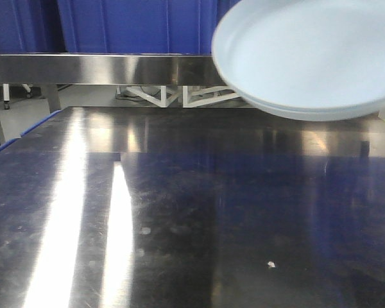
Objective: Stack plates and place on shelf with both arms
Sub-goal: 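Grip the stack rim with the right gripper and lift it up, then hold the plate stack raised in the right gripper while the base drives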
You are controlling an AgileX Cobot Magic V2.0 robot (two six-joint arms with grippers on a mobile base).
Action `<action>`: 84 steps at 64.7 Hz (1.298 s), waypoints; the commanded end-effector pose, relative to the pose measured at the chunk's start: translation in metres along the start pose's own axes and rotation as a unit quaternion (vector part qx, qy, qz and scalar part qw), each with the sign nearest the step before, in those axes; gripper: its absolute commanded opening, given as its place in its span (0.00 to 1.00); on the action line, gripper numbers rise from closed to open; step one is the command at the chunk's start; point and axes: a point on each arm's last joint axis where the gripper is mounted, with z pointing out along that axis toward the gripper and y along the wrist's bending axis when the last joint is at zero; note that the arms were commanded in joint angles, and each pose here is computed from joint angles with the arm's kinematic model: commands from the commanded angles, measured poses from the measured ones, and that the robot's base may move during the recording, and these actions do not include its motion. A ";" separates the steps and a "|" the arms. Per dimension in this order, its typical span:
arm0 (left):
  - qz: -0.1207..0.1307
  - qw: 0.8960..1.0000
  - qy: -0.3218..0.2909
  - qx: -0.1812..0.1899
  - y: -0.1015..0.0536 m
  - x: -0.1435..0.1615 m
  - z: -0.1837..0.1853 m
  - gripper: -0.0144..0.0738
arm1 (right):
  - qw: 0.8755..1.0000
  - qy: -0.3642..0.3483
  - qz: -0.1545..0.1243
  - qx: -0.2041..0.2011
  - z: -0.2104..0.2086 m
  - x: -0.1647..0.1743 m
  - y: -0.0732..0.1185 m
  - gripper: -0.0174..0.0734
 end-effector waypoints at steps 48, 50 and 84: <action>-0.004 0.998 -0.055 0.006 -0.002 -0.017 -0.004 0.26 | 0.992 -0.124 0.011 0.008 -0.071 0.047 -0.015 0.25; -0.004 0.998 -0.055 0.006 -0.002 -0.017 -0.004 0.26 | 0.992 -0.124 0.011 0.008 -0.071 0.047 -0.015 0.25; -0.004 0.998 -0.055 0.006 -0.002 -0.017 -0.004 0.26 | 0.992 -0.124 0.011 0.008 -0.071 0.047 -0.015 0.25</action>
